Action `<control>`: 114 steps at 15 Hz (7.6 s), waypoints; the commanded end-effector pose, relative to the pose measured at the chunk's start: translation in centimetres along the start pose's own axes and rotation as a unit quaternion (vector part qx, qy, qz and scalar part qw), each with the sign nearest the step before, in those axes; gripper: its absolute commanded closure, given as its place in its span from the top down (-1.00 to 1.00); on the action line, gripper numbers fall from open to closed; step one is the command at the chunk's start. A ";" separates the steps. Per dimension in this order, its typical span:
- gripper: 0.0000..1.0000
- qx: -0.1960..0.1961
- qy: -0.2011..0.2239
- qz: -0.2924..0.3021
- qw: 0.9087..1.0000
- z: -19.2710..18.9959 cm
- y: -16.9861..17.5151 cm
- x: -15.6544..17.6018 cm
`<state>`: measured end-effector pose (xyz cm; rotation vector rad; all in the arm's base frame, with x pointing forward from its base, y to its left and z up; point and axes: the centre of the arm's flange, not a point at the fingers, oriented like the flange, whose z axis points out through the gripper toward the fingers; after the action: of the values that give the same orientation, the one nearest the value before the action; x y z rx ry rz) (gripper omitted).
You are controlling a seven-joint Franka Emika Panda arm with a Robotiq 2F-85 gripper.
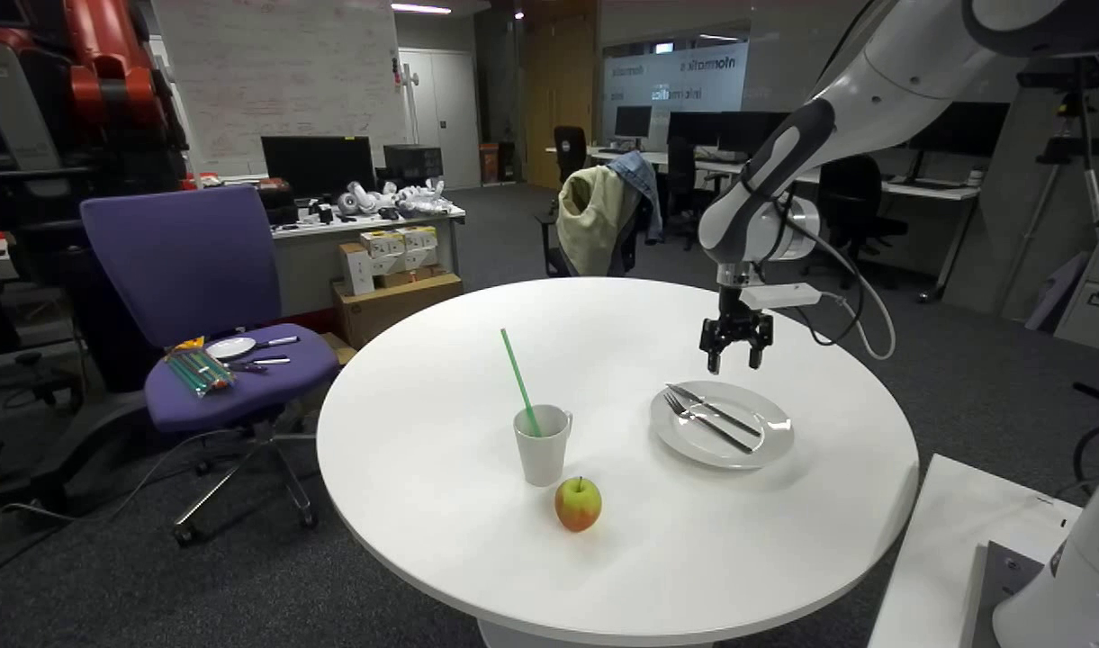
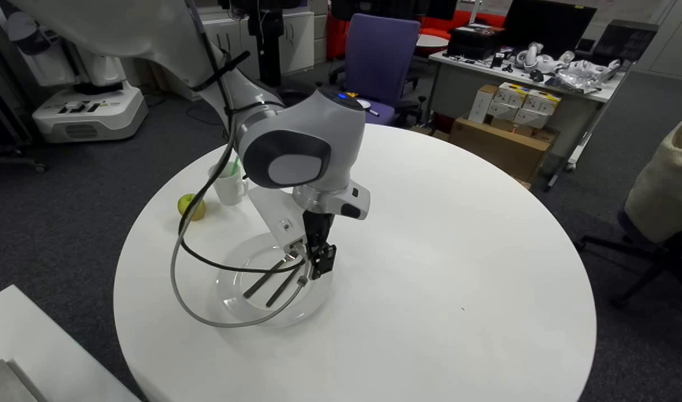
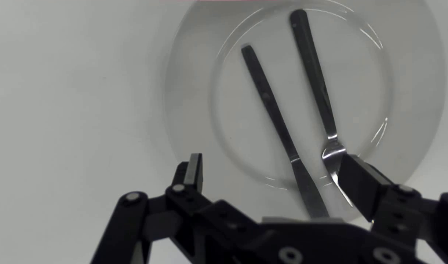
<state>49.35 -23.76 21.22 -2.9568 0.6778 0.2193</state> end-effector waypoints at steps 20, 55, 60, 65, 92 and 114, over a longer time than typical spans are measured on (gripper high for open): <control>1.00 0.087 -0.011 0.469 0.879 4.2 8.1 7.0; 1.00 0.007 -0.040 0.413 0.910 8.7 3.8 4.3; 1.00 0.011 -0.043 0.407 0.912 8.6 3.7 4.1; 1.00 0.006 -0.043 0.386 0.921 9.0 2.5 3.6; 1.00 -0.047 0.056 0.057 0.996 -1.5 0.8 -2.4; 1.00 -0.083 -0.009 -0.210 0.974 -1.0 -3.9 -4.4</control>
<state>46.88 -19.06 22.56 -3.1279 0.0278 0.3064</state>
